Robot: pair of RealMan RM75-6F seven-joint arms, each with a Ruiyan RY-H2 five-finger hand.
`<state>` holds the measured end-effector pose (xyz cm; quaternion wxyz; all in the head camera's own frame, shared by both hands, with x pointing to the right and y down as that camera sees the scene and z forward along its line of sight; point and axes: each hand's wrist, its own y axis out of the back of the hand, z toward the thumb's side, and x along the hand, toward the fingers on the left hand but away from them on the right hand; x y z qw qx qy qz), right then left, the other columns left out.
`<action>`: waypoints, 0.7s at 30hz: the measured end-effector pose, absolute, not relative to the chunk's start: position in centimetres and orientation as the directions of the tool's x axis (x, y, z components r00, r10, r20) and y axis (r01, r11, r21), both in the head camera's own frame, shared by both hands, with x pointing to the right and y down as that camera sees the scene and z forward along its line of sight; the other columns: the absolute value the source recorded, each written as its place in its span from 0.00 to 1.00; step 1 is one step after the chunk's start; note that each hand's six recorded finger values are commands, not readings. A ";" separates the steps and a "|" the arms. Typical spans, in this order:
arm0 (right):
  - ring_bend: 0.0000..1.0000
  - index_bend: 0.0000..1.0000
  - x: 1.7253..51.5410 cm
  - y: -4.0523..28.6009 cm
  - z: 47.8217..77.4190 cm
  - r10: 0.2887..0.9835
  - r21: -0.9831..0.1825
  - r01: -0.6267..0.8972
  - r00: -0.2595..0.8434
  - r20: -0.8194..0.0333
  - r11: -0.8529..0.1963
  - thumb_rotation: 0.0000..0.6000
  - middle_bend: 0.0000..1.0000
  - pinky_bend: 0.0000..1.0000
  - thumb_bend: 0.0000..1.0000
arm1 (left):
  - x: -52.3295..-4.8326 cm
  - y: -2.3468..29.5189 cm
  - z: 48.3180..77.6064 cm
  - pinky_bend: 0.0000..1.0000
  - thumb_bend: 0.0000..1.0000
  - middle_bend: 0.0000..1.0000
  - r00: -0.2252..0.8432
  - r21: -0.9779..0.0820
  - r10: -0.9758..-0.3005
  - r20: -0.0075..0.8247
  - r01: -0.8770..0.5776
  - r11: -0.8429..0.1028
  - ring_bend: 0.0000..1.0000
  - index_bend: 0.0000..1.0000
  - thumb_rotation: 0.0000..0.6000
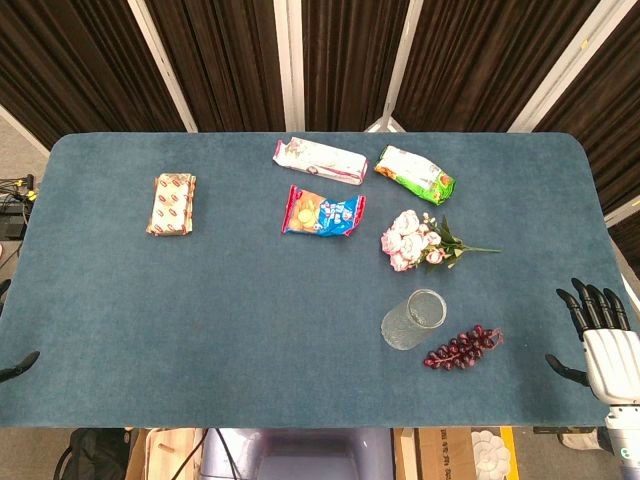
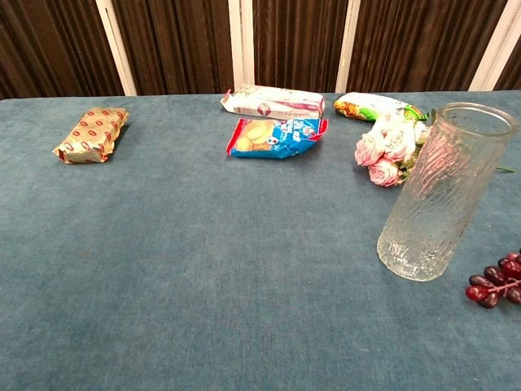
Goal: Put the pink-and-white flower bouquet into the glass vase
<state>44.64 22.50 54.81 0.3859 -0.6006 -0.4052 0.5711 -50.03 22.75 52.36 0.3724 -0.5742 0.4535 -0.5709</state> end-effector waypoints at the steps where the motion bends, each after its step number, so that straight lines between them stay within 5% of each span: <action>1: 0.04 0.14 44.6 22.5 54.8 0.927 -0.926 0.047 0.021 -0.374 -0.374 1.00 0.04 0.00 0.17 | -50.0 22.7 52.4 0.02 0.15 0.03 -0.062 -0.945 -0.946 0.318 -0.096 -0.312 0.00 0.07 1.00; 16: 0.04 0.11 44.4 22.9 54.5 0.921 -0.917 0.097 0.011 -0.388 -0.387 1.00 0.04 0.00 0.16 | -50.2 22.8 52.1 0.02 0.15 0.03 -0.073 -0.949 -0.948 0.310 -0.087 -0.304 0.00 0.07 1.00; 21: 0.03 0.10 44.1 22.6 54.8 0.918 -0.913 0.103 0.023 -0.395 -0.395 1.00 0.04 0.00 0.15 | -50.8 22.5 51.5 0.02 0.15 0.03 -0.105 -0.968 -0.963 0.250 -0.051 -0.246 0.00 0.07 1.00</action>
